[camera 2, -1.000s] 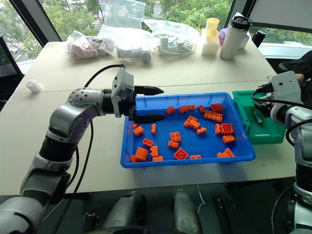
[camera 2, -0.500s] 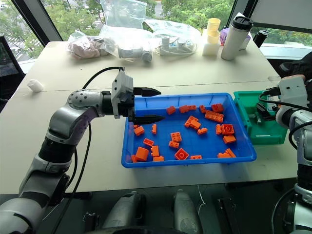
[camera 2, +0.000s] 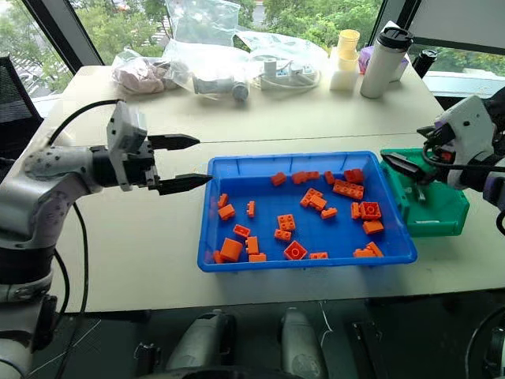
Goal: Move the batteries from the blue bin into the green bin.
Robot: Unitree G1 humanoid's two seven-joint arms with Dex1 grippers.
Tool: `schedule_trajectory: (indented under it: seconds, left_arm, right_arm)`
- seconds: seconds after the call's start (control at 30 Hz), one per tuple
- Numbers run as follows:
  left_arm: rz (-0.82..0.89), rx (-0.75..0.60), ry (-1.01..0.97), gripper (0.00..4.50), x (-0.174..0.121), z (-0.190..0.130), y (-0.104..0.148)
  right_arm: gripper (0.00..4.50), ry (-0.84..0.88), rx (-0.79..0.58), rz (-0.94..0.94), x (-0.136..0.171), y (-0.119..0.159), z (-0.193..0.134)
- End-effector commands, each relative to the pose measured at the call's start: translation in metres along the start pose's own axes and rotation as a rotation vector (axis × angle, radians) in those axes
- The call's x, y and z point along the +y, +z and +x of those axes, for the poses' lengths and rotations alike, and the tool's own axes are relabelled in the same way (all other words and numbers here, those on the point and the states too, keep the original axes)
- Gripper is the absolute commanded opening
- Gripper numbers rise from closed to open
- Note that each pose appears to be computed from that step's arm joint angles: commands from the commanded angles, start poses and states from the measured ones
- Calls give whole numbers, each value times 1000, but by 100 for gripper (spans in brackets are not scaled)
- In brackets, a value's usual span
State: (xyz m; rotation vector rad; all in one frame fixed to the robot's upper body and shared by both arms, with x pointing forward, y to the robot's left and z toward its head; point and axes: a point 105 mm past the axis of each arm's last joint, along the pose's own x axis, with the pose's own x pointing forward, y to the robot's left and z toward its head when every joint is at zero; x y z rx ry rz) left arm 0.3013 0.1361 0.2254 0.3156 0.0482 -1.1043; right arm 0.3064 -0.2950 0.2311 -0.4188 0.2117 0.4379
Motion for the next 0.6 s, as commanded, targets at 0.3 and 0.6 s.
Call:
schedule_trajectory:
  seconds: [0.3, 0.6]
  left_arm:
    - [-172, 170, 147, 450, -19, -48, -39]
    - [-211, 150, 187, 450, -21, -52, -46]
  right_arm:
    - [446, 173, 177, 55, 19, -37, -60]
    - [446, 175, 166, 62, 22, -49, -47]
